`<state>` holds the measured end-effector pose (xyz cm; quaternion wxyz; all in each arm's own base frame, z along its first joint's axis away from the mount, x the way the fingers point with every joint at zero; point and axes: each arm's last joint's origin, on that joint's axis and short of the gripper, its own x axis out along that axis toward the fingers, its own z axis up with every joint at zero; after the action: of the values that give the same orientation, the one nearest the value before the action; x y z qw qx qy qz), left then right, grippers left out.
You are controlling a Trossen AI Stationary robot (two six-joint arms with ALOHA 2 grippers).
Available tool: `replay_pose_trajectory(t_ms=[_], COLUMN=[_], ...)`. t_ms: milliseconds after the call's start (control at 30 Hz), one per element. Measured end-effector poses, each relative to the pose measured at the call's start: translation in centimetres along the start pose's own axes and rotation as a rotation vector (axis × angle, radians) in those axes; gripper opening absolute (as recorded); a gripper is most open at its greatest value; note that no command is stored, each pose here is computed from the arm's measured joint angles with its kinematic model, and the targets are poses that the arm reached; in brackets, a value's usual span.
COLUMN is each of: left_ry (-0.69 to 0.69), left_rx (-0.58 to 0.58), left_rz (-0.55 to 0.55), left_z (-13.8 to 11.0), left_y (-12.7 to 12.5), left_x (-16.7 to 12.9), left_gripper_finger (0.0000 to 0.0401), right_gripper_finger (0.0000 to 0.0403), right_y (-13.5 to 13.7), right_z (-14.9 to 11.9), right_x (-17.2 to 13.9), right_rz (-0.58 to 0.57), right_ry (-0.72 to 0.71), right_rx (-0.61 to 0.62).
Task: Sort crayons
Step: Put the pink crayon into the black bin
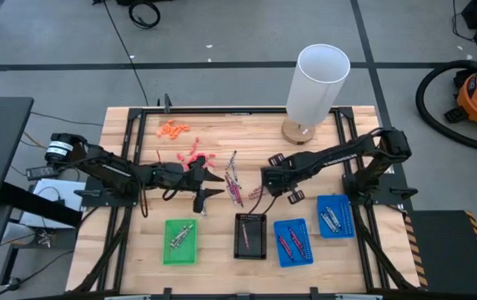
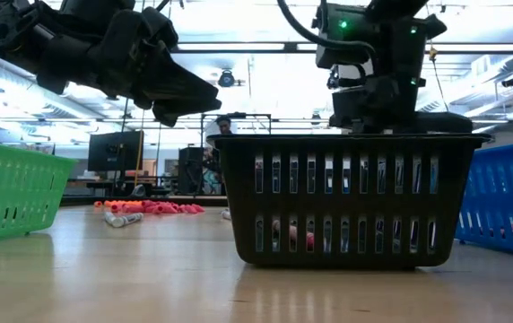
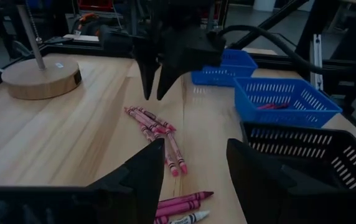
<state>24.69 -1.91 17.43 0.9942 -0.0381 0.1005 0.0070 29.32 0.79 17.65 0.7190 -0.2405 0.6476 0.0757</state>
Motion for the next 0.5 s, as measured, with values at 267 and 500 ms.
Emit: replay_pose_trajectory(t_ms=[267,500], left_ry=[-0.001,-0.002], left_rx=[0.0,0.0], left_rz=[0.001,0.015], left_z=[0.0,0.0], left_y=[0.0,0.0], left_x=[0.0,0.0], left_gripper_finger=[0.0185,0.0185], right_gripper_finger=[0.0105,0.0105], right_y=[0.0,0.4], right_z=[0.4,0.8], right_x=[2.2,3.3], right_rz=[0.109,0.098], right_ry=[0.011,0.046], right_rx=[-0.008,-0.065])
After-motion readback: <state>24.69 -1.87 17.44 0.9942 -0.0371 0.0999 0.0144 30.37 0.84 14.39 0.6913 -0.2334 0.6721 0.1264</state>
